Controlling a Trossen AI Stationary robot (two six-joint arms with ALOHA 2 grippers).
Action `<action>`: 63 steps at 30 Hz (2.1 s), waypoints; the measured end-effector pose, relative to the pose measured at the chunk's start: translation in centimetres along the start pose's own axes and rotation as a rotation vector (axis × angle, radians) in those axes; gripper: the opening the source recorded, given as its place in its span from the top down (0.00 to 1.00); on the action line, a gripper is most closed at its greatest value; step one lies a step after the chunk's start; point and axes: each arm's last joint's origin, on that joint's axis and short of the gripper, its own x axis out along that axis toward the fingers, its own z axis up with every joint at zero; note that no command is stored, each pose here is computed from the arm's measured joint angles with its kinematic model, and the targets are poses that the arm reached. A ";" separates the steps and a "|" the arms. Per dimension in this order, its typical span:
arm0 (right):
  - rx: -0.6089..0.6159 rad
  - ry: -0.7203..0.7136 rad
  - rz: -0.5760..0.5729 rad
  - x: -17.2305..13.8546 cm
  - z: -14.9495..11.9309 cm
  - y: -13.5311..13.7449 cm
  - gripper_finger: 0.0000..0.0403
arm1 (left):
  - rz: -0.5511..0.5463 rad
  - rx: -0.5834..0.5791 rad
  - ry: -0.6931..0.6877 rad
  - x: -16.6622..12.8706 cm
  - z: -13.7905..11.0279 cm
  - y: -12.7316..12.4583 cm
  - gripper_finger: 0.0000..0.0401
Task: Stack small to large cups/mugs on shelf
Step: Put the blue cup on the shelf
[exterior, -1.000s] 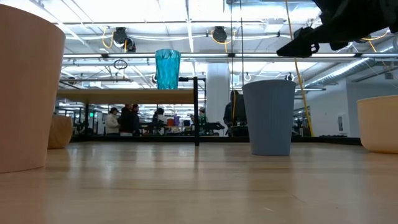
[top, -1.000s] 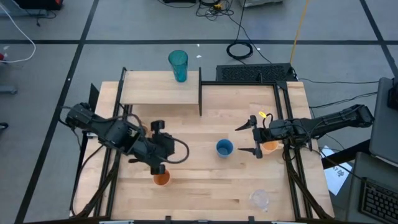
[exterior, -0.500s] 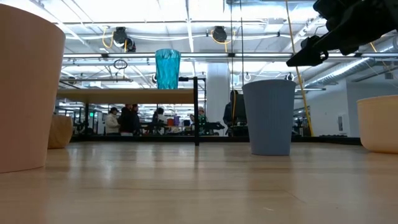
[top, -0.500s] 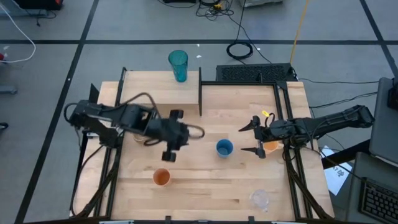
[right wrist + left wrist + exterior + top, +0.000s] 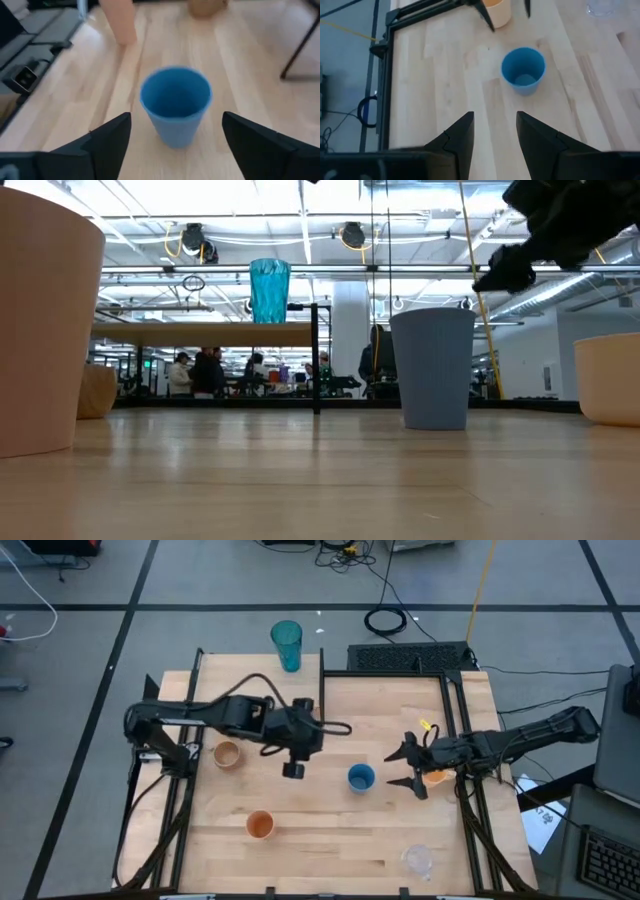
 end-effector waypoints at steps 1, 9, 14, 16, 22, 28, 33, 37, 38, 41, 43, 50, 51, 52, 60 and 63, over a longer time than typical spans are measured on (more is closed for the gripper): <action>0.019 0.021 -0.002 0.3 -0.2 0.1 0.28 | -0.003 0.003 0.000 0.4 0.1 -0.2 0.63; 0.056 0.166 -0.025 3.1 -1.5 0.4 0.28 | -0.027 0.064 0.020 3.5 0.7 -1.7 0.63; 0.035 0.215 -0.044 4.9 -2.1 0.2 0.24 | -0.102 0.078 0.011 5.2 1.0 -2.5 0.63; 0.016 0.209 -0.040 5.4 -2.2 0.3 0.22 | -0.105 0.086 -0.002 5.5 1.1 -2.6 0.63; -0.022 0.169 -0.030 7.2 -2.2 0.4 0.12 | -0.123 0.094 0.005 6.6 1.2 -3.3 0.63; -0.045 0.163 -0.031 8.3 -2.6 0.3 0.04 | -0.128 0.095 0.016 7.3 1.2 -3.8 0.63; -0.074 0.099 -0.014 9.1 -2.2 0.5 0.02 | -0.121 0.101 0.014 7.2 1.3 -4.1 0.63; -0.085 0.066 -0.008 9.6 -2.1 0.6 0.02 | -0.084 0.110 0.020 7.1 1.4 -4.5 0.63; -0.087 0.055 -0.006 9.8 -2.1 0.6 0.02 | -0.081 0.113 0.021 7.1 1.4 -4.6 0.63; -0.097 0.027 -0.001 10.4 -2.1 0.6 0.02 | -0.081 0.118 0.020 7.0 1.4 -4.8 0.63; -0.104 0.006 0.003 10.9 -2.2 0.6 0.02 | -0.081 0.119 0.019 7.0 1.4 -4.9 0.63; -0.117 -0.020 0.007 12.2 -2.8 0.6 0.02 | -0.082 0.123 0.018 7.0 1.5 -5.1 0.63; -0.123 -0.021 0.007 12.3 -2.9 0.6 0.02 | -0.082 0.123 0.018 7.0 1.5 -5.1 0.63; -0.128 -0.022 0.007 12.4 -2.9 0.6 0.01 | -0.082 0.123 0.018 7.0 1.5 -5.1 0.63; -0.141 -0.048 0.009 12.8 -3.0 0.6 0.01 | -0.066 0.123 0.021 6.9 1.5 -5.0 0.63; -0.145 -0.051 0.008 13.1 -3.2 0.5 0.02 | -0.066 0.123 0.020 6.9 1.5 -5.0 0.63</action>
